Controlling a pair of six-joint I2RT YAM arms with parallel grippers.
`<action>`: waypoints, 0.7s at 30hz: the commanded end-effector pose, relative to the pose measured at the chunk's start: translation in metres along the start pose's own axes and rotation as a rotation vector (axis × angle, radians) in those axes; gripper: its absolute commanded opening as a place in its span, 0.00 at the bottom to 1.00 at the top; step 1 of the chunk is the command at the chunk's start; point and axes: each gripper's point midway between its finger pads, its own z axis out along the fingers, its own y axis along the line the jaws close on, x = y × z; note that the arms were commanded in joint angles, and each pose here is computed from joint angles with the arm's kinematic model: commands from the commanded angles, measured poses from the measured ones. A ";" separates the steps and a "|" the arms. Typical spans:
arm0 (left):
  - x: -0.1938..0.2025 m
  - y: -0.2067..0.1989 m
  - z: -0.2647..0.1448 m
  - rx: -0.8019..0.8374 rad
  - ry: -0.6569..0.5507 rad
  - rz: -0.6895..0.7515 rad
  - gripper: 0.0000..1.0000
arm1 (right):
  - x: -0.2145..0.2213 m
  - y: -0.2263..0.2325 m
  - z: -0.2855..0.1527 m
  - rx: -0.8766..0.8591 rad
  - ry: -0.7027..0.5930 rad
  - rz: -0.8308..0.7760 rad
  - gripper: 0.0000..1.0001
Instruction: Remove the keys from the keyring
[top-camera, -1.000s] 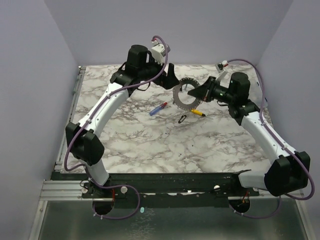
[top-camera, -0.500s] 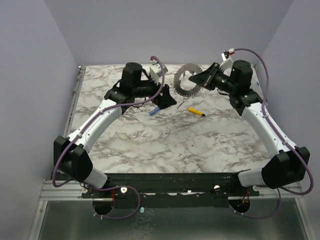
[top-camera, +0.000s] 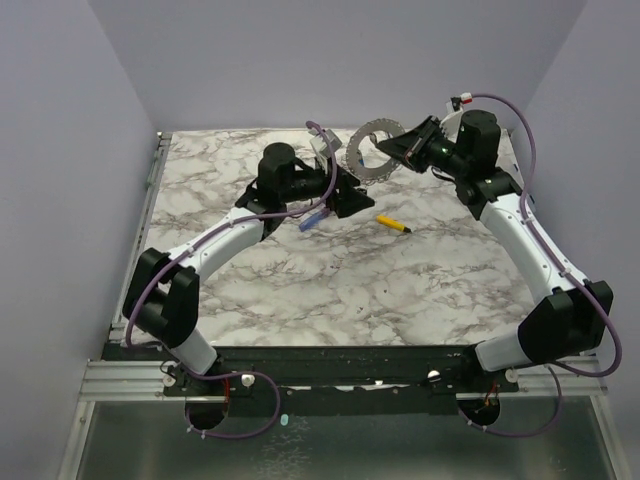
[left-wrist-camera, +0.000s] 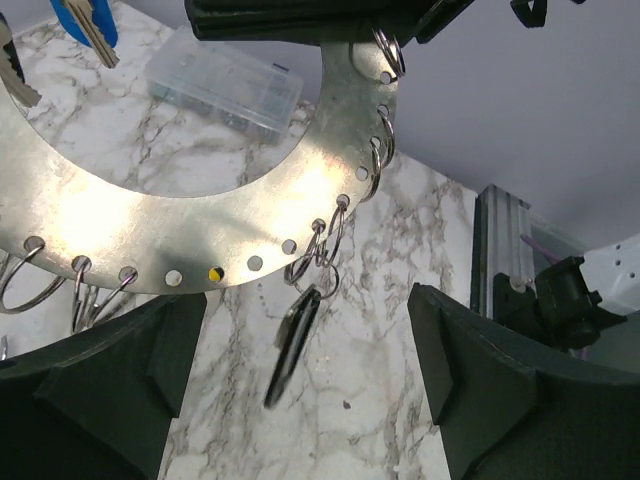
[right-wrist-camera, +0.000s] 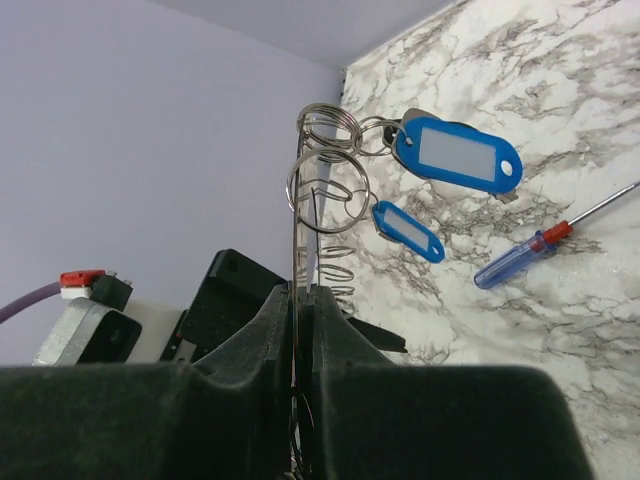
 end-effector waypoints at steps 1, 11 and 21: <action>-0.031 -0.016 0.008 0.131 -0.220 -0.005 0.89 | -0.019 0.008 0.002 0.027 -0.065 0.083 0.01; -0.037 -0.015 0.011 0.157 -0.330 -0.051 0.75 | -0.020 0.005 0.004 0.040 -0.072 0.139 0.01; -0.019 -0.016 0.025 0.155 -0.312 -0.070 0.64 | -0.020 0.012 0.002 0.014 -0.064 0.156 0.01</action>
